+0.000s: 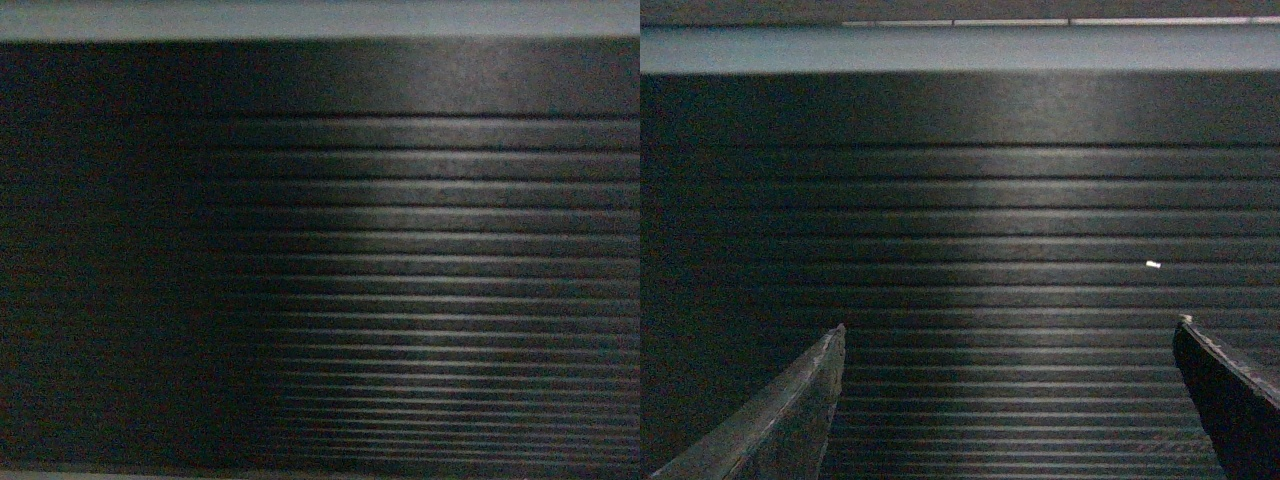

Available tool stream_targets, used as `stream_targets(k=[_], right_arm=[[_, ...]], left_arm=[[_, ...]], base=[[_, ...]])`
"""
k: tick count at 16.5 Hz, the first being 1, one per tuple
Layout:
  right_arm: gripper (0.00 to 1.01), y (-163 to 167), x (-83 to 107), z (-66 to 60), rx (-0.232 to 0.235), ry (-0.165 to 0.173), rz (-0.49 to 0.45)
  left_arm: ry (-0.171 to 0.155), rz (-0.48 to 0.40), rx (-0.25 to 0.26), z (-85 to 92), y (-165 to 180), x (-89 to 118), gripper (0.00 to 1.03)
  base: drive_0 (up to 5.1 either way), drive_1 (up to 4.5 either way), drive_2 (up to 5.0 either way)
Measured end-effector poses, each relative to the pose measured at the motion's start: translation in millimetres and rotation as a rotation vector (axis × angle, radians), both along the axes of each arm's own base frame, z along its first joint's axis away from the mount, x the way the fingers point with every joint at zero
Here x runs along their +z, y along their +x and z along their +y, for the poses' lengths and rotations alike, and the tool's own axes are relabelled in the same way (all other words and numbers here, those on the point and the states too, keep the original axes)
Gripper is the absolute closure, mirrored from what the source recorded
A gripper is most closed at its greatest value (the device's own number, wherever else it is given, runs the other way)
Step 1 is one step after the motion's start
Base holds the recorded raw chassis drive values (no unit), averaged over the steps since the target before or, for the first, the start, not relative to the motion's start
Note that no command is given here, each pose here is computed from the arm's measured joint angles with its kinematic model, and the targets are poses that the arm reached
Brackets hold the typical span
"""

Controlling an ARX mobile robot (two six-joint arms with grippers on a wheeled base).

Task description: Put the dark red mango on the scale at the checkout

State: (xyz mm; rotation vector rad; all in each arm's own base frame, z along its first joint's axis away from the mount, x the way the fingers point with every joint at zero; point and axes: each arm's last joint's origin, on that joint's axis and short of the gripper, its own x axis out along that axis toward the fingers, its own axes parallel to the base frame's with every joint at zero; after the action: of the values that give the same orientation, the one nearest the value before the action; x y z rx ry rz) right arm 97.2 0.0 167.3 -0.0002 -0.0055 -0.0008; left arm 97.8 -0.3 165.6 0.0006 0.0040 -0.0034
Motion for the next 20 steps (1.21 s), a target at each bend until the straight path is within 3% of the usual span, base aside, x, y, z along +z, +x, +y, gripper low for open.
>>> stream_targets(k=[20], right_arm=[[0.03, 0.0, -0.2, 0.0, 0.000, -0.001, 0.002]], left_arm=[[0.000, 0.002, 0.001, 0.0, 0.0, -0.1, 0.05]], base=[[0.0, 0.00, 0.0]])
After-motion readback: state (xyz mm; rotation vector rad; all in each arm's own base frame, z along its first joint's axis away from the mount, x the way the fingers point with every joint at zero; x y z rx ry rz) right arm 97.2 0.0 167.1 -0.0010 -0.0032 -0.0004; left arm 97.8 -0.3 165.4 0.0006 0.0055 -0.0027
